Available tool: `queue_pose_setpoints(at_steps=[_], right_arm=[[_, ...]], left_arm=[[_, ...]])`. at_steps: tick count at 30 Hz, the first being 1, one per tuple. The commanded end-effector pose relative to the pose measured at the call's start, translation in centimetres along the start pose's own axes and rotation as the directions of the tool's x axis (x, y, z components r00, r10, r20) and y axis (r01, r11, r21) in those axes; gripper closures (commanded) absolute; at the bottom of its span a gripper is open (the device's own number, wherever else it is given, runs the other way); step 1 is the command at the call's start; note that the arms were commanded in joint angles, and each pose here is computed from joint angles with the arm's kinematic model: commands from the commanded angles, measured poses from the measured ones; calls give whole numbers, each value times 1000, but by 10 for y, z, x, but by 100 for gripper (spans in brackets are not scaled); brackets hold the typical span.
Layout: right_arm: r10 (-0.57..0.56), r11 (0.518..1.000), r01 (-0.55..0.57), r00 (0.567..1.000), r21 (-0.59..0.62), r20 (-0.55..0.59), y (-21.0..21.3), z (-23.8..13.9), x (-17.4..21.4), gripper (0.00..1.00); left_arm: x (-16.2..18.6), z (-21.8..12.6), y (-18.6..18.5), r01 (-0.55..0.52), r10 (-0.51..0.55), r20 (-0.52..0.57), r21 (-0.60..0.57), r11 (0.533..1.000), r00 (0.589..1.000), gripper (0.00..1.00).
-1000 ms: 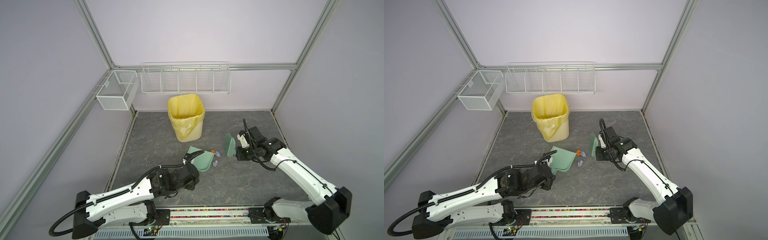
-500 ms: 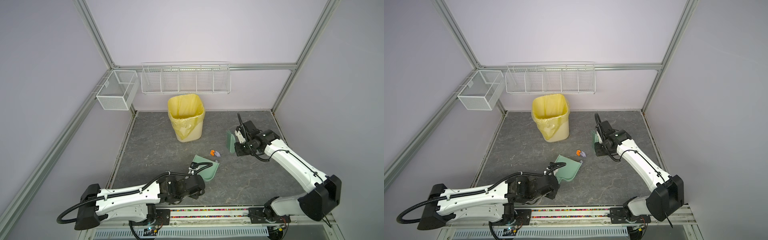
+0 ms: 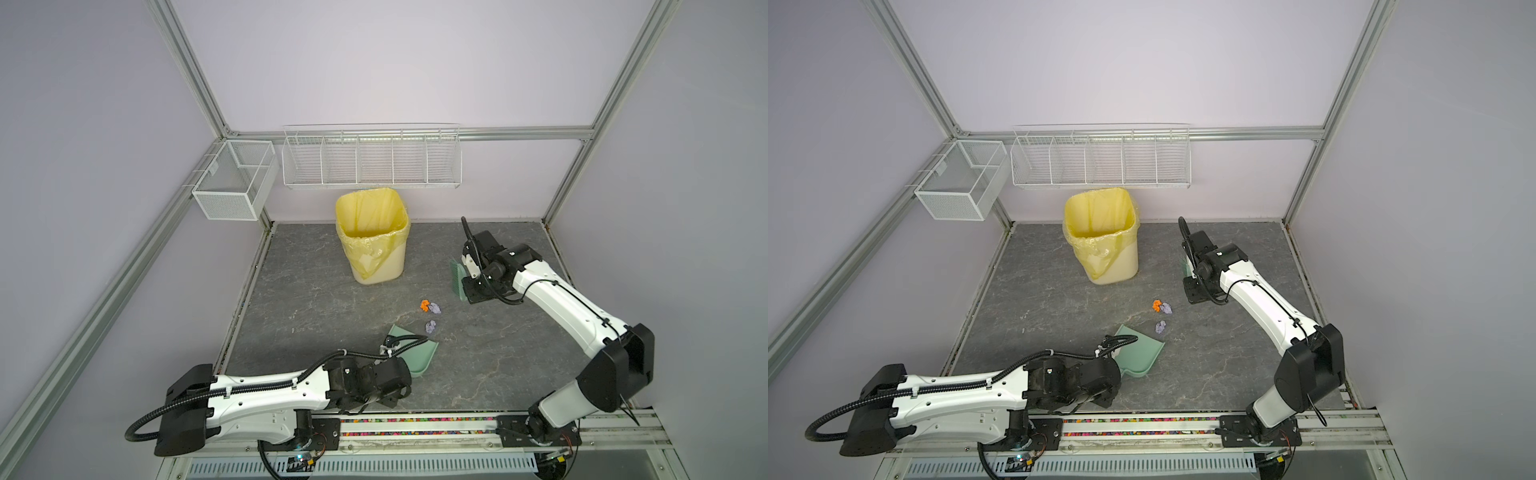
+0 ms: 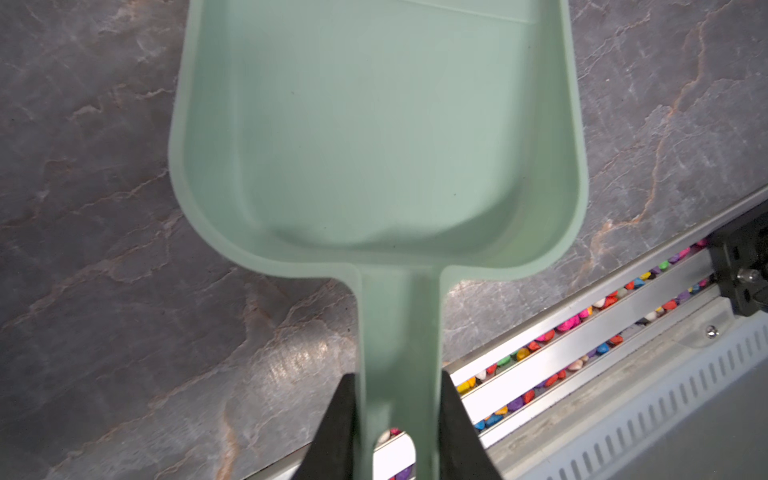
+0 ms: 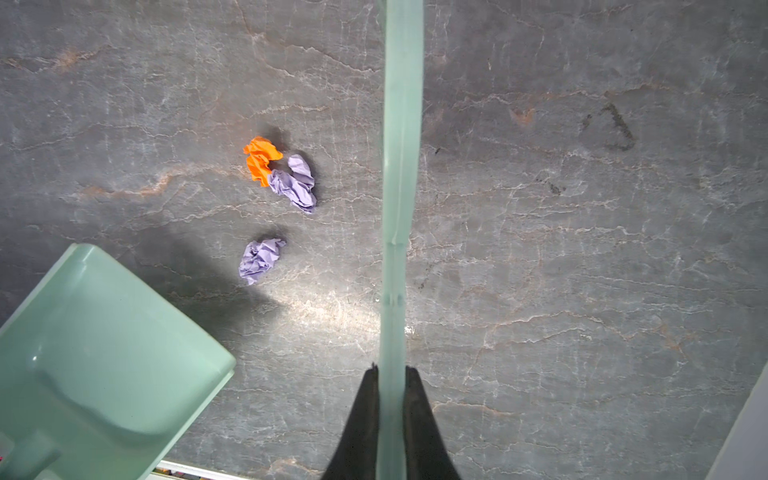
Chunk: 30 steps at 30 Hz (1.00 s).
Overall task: Sweep away the paper scraps from the table
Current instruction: 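Place the dustpan by the scraps with the left gripper while the right brush follows, then sweep the purple and orange scraps into the dustpan with the right brush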
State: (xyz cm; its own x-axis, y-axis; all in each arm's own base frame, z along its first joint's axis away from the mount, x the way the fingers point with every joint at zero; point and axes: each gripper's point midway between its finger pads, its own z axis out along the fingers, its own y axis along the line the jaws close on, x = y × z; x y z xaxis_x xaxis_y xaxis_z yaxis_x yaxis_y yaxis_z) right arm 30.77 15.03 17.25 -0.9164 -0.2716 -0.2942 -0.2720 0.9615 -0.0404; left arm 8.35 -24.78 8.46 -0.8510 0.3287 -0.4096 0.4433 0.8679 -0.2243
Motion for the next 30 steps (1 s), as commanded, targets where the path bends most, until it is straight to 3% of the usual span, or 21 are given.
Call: queue_pose_setpoints(at_steps=[1,4,11,17,30], right_arm=[[-62,992,66,997,109,-38,-12,1,1,93],[-100,986,107,994,126,-53,-10,3,-4,93],[-194,971,203,978,129,-81,11,14,-8,93],[-279,928,311,945,206,-170,15,26,-8,93],[-377,916,398,894,46,-241,59,48,19,93]], left_arm=[[-4,3,-4,-8,8,4,-12,1000,1000,100],[-3,7,1,9,-9,-2,-58,998,1000,100],[-2,22,-11,37,-37,-12,-16,999,999,100],[-15,27,-18,64,-65,21,12,998,998,100],[-22,43,-8,66,-67,-27,-8,998,997,100]])
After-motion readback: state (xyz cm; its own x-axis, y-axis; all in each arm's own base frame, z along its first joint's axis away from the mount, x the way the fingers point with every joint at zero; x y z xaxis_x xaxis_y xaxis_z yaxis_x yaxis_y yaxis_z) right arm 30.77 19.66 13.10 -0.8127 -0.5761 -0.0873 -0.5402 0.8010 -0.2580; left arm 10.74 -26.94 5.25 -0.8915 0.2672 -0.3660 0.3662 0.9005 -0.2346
